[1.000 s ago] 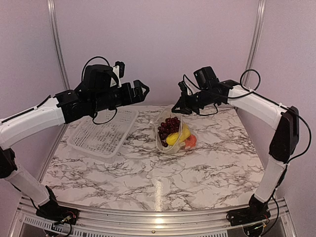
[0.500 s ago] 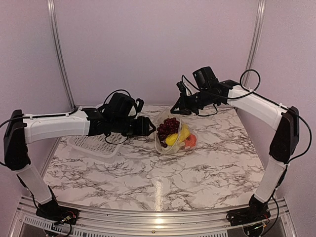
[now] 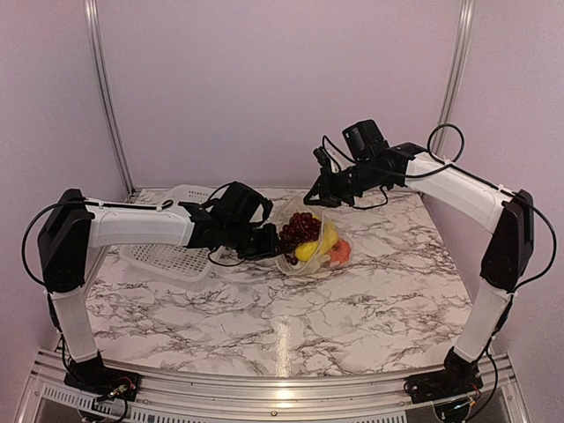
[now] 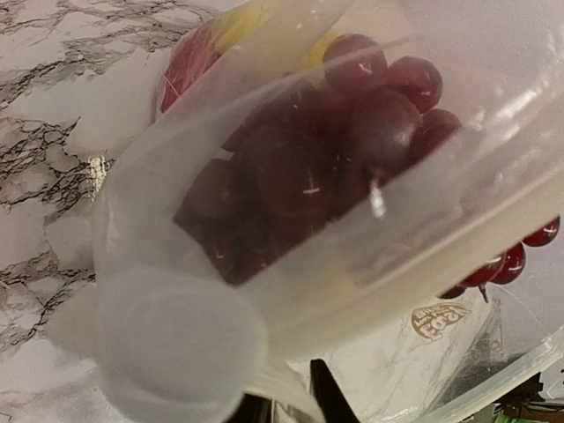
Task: Place the food in the zip-top bag and seal the zipper
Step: Adjust the zipper food storage bag at the center of the board, then pass from the left arm to the right, then pass from the right arm to the left
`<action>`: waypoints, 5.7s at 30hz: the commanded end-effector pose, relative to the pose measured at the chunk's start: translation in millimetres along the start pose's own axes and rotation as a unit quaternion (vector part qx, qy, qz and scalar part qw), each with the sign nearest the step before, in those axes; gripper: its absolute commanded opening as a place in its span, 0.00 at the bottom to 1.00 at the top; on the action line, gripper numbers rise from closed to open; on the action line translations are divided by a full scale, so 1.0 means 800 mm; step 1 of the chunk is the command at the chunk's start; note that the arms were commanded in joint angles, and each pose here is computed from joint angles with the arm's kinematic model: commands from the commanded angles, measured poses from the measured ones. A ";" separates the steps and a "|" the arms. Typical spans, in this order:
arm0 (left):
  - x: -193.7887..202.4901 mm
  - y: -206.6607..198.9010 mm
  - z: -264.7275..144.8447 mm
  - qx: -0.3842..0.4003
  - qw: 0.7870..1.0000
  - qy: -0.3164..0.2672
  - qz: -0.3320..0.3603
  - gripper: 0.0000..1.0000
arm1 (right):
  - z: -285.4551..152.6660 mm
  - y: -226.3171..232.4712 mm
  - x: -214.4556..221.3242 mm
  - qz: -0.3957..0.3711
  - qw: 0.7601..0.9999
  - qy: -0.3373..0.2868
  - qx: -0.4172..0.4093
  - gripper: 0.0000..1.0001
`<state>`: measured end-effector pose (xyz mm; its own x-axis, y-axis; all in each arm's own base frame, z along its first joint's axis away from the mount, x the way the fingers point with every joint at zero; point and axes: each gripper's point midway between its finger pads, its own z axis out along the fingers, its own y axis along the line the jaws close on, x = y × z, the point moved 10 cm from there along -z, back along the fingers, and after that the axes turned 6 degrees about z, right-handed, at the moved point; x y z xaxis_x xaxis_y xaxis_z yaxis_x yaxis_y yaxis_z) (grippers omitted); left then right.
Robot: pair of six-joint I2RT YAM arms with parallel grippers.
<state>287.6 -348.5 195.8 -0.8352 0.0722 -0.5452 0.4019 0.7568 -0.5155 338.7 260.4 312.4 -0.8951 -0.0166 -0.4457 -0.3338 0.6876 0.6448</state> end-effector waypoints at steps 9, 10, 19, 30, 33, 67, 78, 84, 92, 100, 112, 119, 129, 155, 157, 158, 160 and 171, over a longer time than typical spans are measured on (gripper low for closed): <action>-0.057 -0.091 -0.164 -0.049 0.971 -0.216 0.087 0.00 | -0.069 0.036 -0.034 -0.105 0.985 -0.055 0.123 0.00; -0.049 -0.074 -0.144 -0.050 0.979 -0.180 0.077 0.00 | -0.062 0.027 -0.033 -0.108 0.983 -0.042 0.141 0.00; -0.035 -0.050 -0.055 -0.009 0.997 -0.074 0.031 0.00 | -0.027 0.008 -0.014 -0.101 0.983 0.018 0.150 0.00; -0.051 -0.066 -0.060 0.011 0.995 -0.096 0.035 0.00 | -0.019 0.016 -0.008 -0.116 0.984 0.025 0.130 0.00; -0.058 -0.072 -0.072 0.020 0.992 -0.114 0.042 0.00 | -0.025 0.019 -0.009 -0.117 0.984 0.022 0.132 0.03; -0.081 -0.058 -0.075 0.098 0.991 -0.074 0.047 0.00 | -0.058 0.090 0.095 -0.341 0.936 0.071 0.051 0.49; -0.086 -0.051 -0.081 0.099 0.991 -0.073 0.048 0.02 | -0.026 0.085 0.095 -0.360 0.927 0.097 0.040 0.49; -0.091 -0.049 -0.083 0.109 0.990 -0.072 0.045 0.03 | -0.007 0.079 0.105 -0.362 0.923 0.119 0.054 0.46; -0.093 -0.048 -0.086 0.114 0.990 -0.071 0.043 0.05 | 0.014 0.074 0.097 -0.360 0.921 0.124 0.077 0.36; -0.091 -0.047 -0.084 0.128 0.990 -0.057 0.035 0.06 | 0.011 0.074 0.092 -0.365 0.920 0.109 0.097 0.42; -0.092 -0.041 -0.081 0.189 0.981 -0.034 -0.003 0.05 | 0.010 0.081 0.093 -0.390 0.908 0.093 0.122 0.26; -0.090 -0.031 -0.091 0.162 0.985 -0.052 -0.009 0.20 | 0.002 0.085 0.093 -0.395 0.906 0.088 0.125 0.02; -0.063 -0.011 -0.155 0.097 0.978 -0.130 0.133 0.52 | -0.034 0.095 0.094 -0.398 0.907 0.063 0.118 0.00; -0.092 0.038 -0.034 0.214 0.896 -0.187 0.341 0.66 | -0.046 0.077 0.131 -0.363 0.922 0.111 0.080 0.01; -0.094 0.038 -0.027 0.219 0.889 -0.188 0.355 0.66 | -0.044 0.076 0.132 -0.356 0.924 0.117 0.080 0.02; -0.095 0.038 -0.024 0.220 0.885 -0.189 0.363 0.66 | -0.042 0.076 0.133 -0.352 0.925 0.121 0.080 0.02; -0.096 0.039 -0.017 0.224 0.877 -0.195 0.379 0.64 | -0.040 0.076 0.133 -0.344 0.927 0.126 0.078 0.02; -0.106 0.036 -0.006 0.262 0.856 -0.231 0.380 0.22 | -0.033 0.069 0.126 -0.330 0.926 0.130 0.128 0.02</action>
<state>362.2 -328.3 216.7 -0.1402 0.1199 -0.9828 0.9670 0.2297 -0.1100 220.2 277.6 315.6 -0.5531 -0.6493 -0.5220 -0.8069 0.5735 0.1416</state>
